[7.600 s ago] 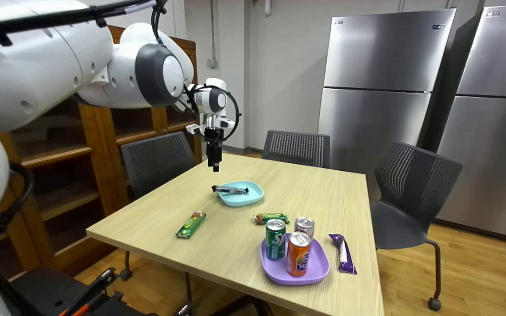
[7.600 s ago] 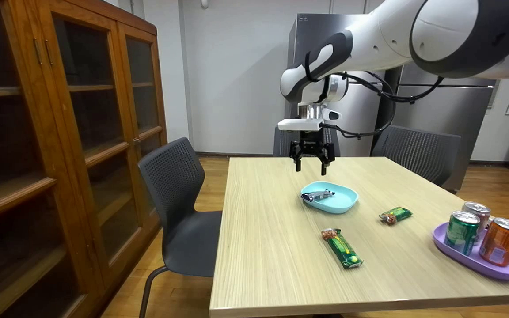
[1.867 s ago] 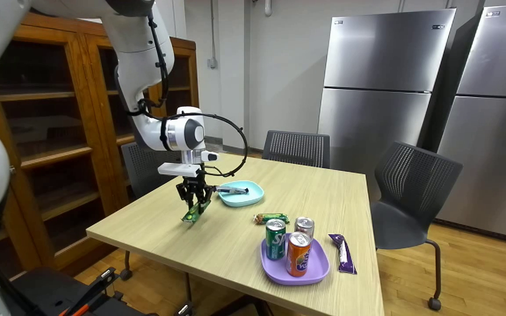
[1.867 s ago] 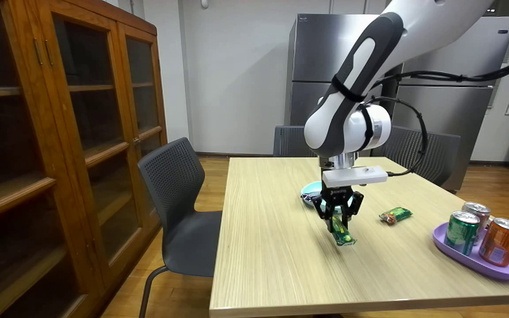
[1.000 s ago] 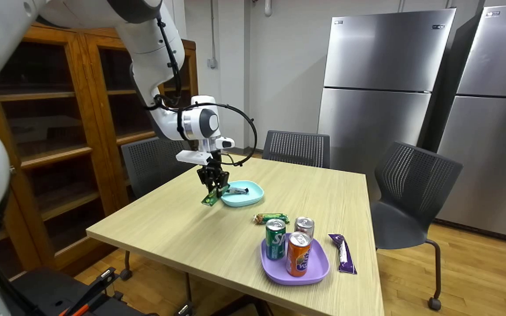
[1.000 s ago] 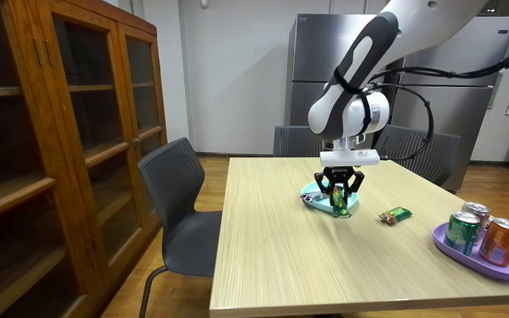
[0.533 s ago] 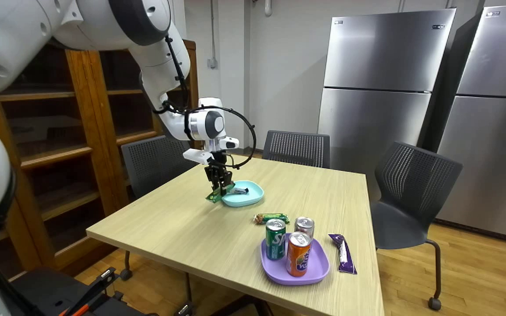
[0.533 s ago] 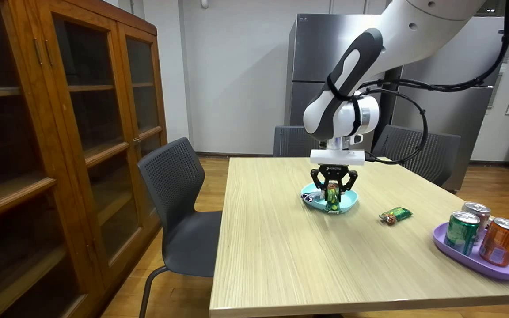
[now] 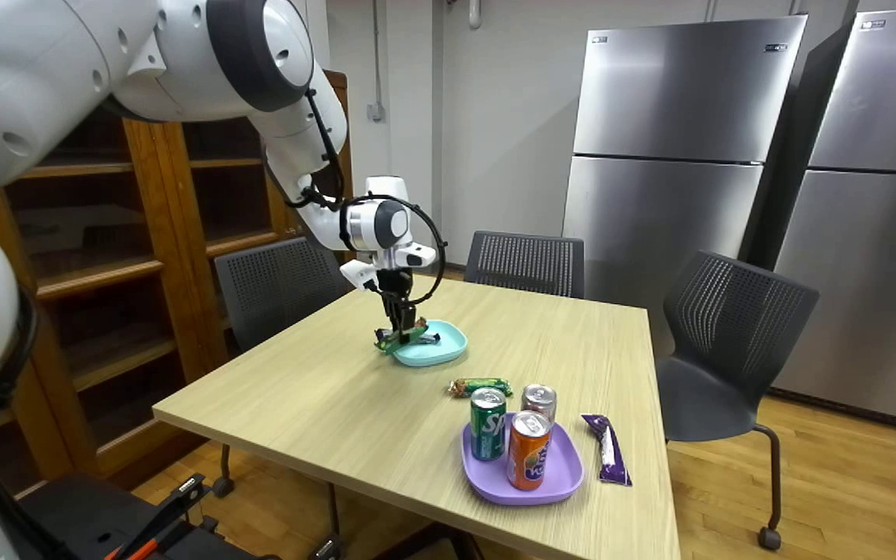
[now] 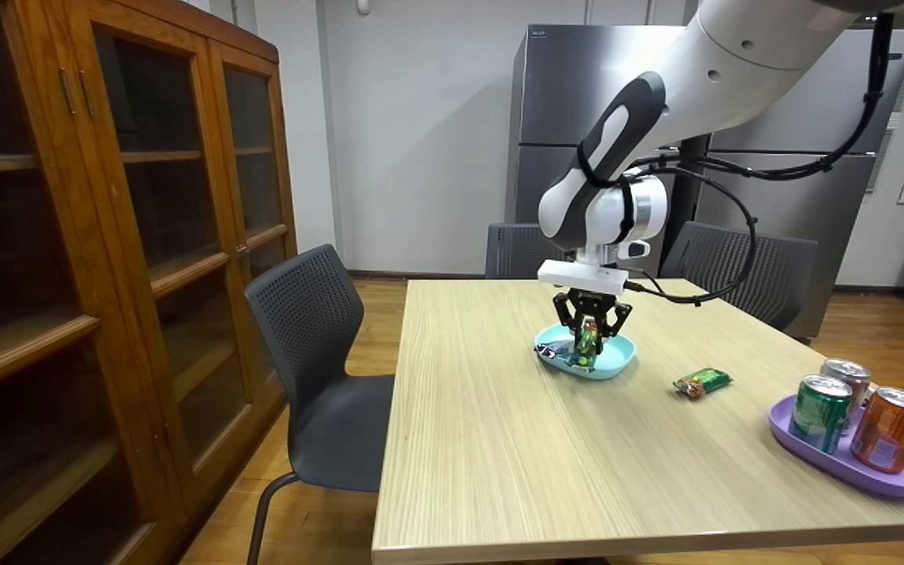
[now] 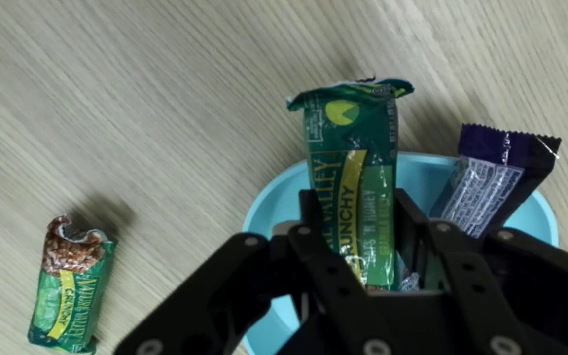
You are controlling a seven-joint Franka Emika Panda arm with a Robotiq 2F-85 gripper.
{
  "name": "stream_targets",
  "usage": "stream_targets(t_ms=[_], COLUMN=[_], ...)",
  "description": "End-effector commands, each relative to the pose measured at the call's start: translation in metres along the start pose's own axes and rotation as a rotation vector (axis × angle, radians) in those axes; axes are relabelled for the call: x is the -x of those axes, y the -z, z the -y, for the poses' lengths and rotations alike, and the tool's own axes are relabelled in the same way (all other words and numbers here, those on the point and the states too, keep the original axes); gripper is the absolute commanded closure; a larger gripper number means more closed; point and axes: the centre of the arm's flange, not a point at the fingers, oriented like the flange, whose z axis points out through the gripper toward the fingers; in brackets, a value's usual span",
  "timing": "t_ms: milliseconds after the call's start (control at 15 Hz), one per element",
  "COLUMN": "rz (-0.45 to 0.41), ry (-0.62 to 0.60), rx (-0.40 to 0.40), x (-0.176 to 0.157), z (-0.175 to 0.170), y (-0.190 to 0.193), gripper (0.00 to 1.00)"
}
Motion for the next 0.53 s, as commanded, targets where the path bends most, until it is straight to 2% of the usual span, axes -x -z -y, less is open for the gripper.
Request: stream_targets(t_ms=[0,467], rz=[0.004,0.001], ry=[-0.104,-0.21], rx=[0.001,0.006], x=[-0.019,-0.039], z=[0.019,0.025], y=[0.001,0.001], gripper=[0.86,0.86])
